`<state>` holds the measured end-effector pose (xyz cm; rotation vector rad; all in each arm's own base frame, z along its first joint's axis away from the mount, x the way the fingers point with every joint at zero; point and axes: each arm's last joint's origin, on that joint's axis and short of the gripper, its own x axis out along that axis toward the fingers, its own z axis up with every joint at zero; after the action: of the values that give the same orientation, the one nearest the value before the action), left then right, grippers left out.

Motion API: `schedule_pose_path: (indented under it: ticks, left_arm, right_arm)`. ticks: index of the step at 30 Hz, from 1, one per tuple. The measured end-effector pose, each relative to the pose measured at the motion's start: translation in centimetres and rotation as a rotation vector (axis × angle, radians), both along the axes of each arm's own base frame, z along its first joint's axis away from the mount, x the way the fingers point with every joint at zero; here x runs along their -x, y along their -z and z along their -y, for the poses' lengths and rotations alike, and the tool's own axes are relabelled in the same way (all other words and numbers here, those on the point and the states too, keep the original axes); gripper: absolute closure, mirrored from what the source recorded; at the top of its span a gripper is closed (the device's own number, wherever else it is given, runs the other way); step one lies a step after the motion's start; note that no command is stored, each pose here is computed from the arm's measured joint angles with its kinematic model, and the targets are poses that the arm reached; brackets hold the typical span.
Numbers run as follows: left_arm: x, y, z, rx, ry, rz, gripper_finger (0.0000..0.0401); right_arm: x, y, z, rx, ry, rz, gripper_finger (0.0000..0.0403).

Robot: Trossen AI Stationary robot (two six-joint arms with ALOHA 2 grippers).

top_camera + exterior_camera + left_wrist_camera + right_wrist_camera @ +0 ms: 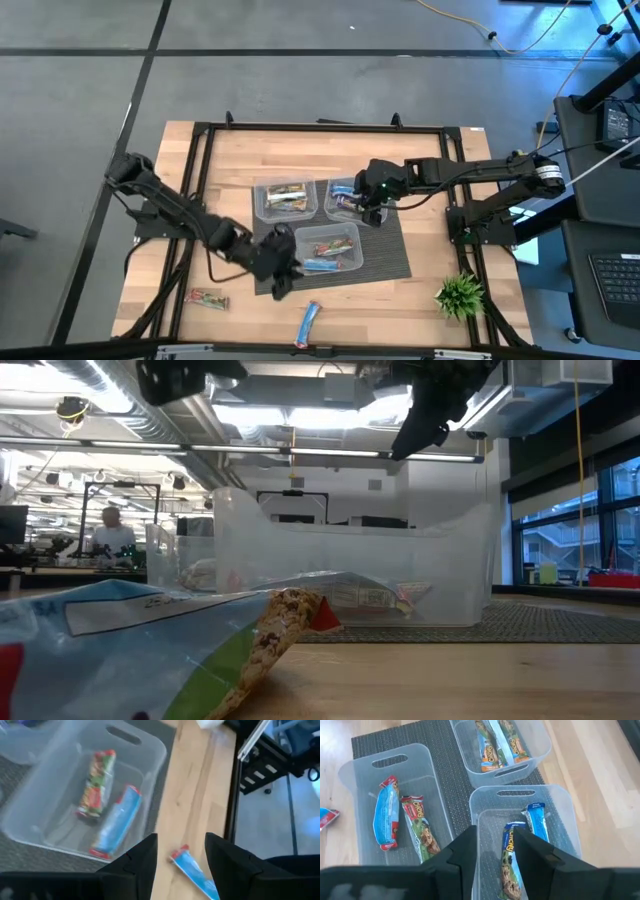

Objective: Pick and place Granola Bars by type
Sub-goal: Put the red granola bar into the bottom transparent bin

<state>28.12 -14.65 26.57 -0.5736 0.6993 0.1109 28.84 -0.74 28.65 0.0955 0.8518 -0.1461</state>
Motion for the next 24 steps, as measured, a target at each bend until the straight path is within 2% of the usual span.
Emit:
schedule_pose_path:
  ticks: [3,7,11,18,24]
  left_arm:
    - [-1.2,-0.3,1.7,0.003,-0.030,-0.055,0.0243]
    - [-3.1,0.0,3.9,-0.007,-0.103,-0.217,0.0241]
    - [-5.3,0.4,6.5,0.040,-0.175,-0.311,0.0240]
    - [-8.8,3.3,11.1,0.182,-0.261,-0.385,0.0240]
    - [-10.4,7.2,13.0,0.224,-0.354,-0.455,0.0242]
  right_arm:
    - [0.0,0.0,0.0,0.007,-0.008,-0.001,0.0272]
    - [0.0,0.0,0.0,0.040,-0.046,-0.006,0.0272]
    - [0.1,0.1,0.0,0.073,-0.086,-0.022,0.0272]
    - [0.8,0.7,0.0,0.098,-0.130,-0.125,0.0272]
    - [1.0,0.8,0.0,0.112,-0.152,-0.147,0.0272]
